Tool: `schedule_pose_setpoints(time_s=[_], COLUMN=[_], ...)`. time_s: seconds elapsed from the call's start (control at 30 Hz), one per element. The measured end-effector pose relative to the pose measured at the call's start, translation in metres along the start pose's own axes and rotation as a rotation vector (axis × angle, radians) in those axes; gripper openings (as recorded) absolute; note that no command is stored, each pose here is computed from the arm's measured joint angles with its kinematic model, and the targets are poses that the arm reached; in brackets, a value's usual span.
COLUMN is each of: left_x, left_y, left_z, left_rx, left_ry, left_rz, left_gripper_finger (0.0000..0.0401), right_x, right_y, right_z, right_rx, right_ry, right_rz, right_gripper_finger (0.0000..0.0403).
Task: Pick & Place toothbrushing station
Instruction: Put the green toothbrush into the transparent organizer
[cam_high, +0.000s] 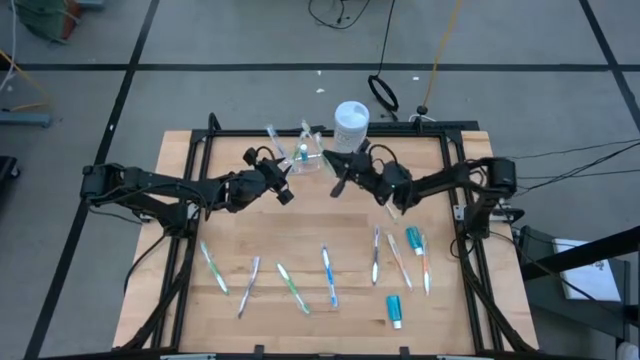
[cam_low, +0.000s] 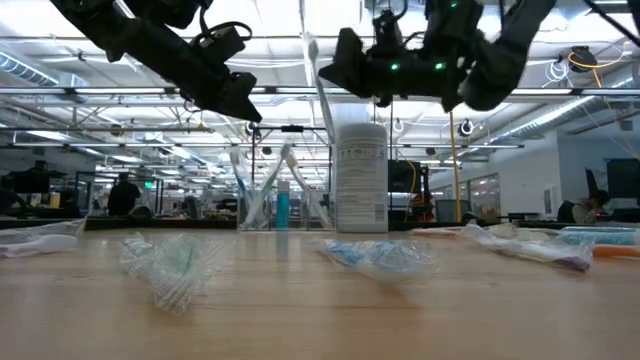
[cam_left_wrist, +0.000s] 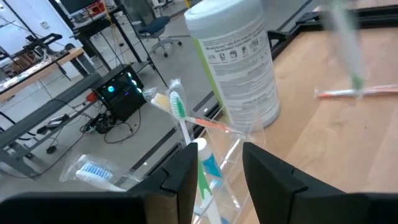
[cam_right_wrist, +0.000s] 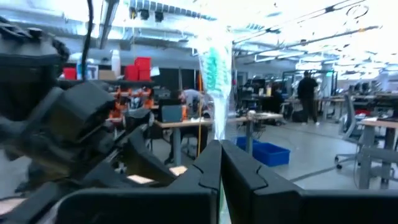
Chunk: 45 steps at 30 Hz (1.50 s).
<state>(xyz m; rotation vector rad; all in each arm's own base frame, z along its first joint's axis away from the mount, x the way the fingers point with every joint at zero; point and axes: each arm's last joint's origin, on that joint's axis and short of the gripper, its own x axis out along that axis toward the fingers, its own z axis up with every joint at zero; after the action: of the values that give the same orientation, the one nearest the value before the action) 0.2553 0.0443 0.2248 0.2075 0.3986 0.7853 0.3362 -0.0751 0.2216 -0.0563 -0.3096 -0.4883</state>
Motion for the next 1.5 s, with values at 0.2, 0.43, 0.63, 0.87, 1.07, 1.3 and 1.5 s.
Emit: schedule_pose_setpoints(time_s=[0.2, 0.43, 0.63, 0.87, 1.07, 1.3, 1.5], left_x=[0.0, 0.0, 0.001, 0.001, 0.001, 0.001, 0.001], left_y=[0.0, 0.0, 0.001, 0.001, 0.001, 0.001, 0.001], left_z=[0.001, 0.0, 0.0, 0.0, 0.0, 0.0, 0.0], left_rx=[-0.008, 0.009, 0.037, 0.042, 0.041, 0.043, 0.049], left_ry=[-0.009, -0.003, -0.002, -0.002, -0.002, -0.001, -0.001], left_rz=[-0.005, -0.006, -0.006, -0.009, -0.009, -0.009, -0.009], left_gripper_finger=[0.0134, 0.0134, 0.0134, 0.0134, 0.0134, 0.0134, 0.0134], right_x=[0.028, 0.052, 0.061, 0.06, 0.058, 0.053, 0.053], right_y=[-0.021, -0.049, -0.069, -0.07, -0.066, -0.052, -0.041], right_z=[-0.027, -0.04, -0.056, -0.063, -0.069, -0.072, -0.066], right_rx=[-0.099, -0.051, 0.114, 0.144, 0.102, 0.021, -0.071], right_ry=[0.034, 0.053, 0.167, 0.243, 0.308, 0.343, 0.297], right_rz=[-0.072, -0.152, -0.216, -0.228, -0.22, -0.174, -0.157], right_gripper_finger=[0.0, 0.0, 0.0, 0.0, 0.0, 0.0003, 0.0017])
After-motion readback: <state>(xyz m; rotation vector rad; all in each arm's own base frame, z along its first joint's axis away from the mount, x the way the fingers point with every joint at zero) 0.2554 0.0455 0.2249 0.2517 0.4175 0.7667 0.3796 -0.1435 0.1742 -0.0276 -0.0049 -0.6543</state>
